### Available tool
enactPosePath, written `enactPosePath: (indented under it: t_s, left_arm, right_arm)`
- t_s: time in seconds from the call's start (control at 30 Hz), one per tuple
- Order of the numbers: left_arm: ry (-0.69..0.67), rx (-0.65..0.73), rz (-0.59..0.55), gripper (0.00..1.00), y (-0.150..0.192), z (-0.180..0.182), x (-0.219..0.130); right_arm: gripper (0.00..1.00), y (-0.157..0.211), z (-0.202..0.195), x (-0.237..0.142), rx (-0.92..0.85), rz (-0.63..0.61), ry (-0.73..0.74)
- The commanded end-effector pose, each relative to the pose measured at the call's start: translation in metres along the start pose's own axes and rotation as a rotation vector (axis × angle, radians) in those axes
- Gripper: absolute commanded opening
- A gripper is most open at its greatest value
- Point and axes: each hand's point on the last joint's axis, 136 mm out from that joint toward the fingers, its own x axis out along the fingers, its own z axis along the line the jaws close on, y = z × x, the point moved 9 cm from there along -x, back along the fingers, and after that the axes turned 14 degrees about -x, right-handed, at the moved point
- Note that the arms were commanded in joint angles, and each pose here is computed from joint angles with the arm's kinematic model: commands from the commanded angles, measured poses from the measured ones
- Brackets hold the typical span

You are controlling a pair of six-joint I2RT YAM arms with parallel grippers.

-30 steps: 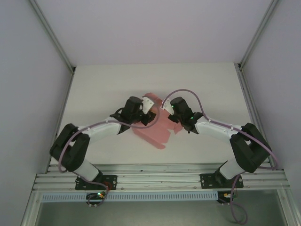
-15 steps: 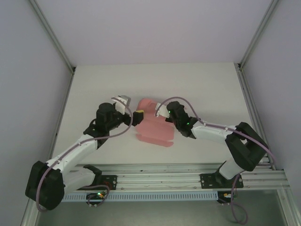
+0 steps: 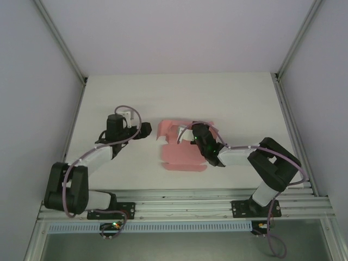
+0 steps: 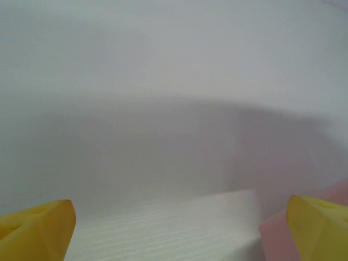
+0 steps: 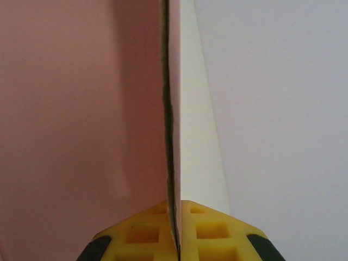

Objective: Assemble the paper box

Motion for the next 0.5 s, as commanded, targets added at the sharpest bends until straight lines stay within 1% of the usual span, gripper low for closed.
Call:
enactPosePath:
  t_s: [0.0, 0.07, 0.17, 0.27, 0.33, 0.4, 0.47]
  left_arm:
    - [0.165, 0.060, 0.014, 1.00, -0.010, -0.018, 0.012]
    - [0.222, 0.088, 0.026, 1.00, -0.009, -0.020, 0.020]
    - [0.256, 0.115, 0.066, 0.98, -0.007, -0.025, 0.029]
    - [0.279, 0.192, 0.113, 0.93, 0.004, -0.034, 0.035]
    - [0.269, 0.241, 0.137, 0.87, 0.013, -0.039, 0.039]
    - [0.263, 0.270, 0.163, 0.84, 0.021, -0.042, 0.041]
    - [0.266, 0.280, 0.180, 0.79, 0.027, -0.043, 0.042]
  right_arm:
    - [0.00, -0.004, -0.008, 0.002, -0.036, 0.020, 0.124]
    - [0.00, -0.006, -0.008, 0.003, -0.046, 0.018, 0.141]
    - [0.00, -0.008, -0.009, 0.003, -0.040, 0.009, 0.141]
    - [0.00, -0.008, -0.010, 0.002, -0.029, 0.008, 0.129]
    - [0.00, -0.008, -0.010, 0.002, -0.024, 0.010, 0.124]
    - [0.00, -0.007, -0.010, 0.002, -0.022, 0.018, 0.121]
    - [0.00, -0.006, -0.009, 0.002, -0.025, 0.023, 0.118]
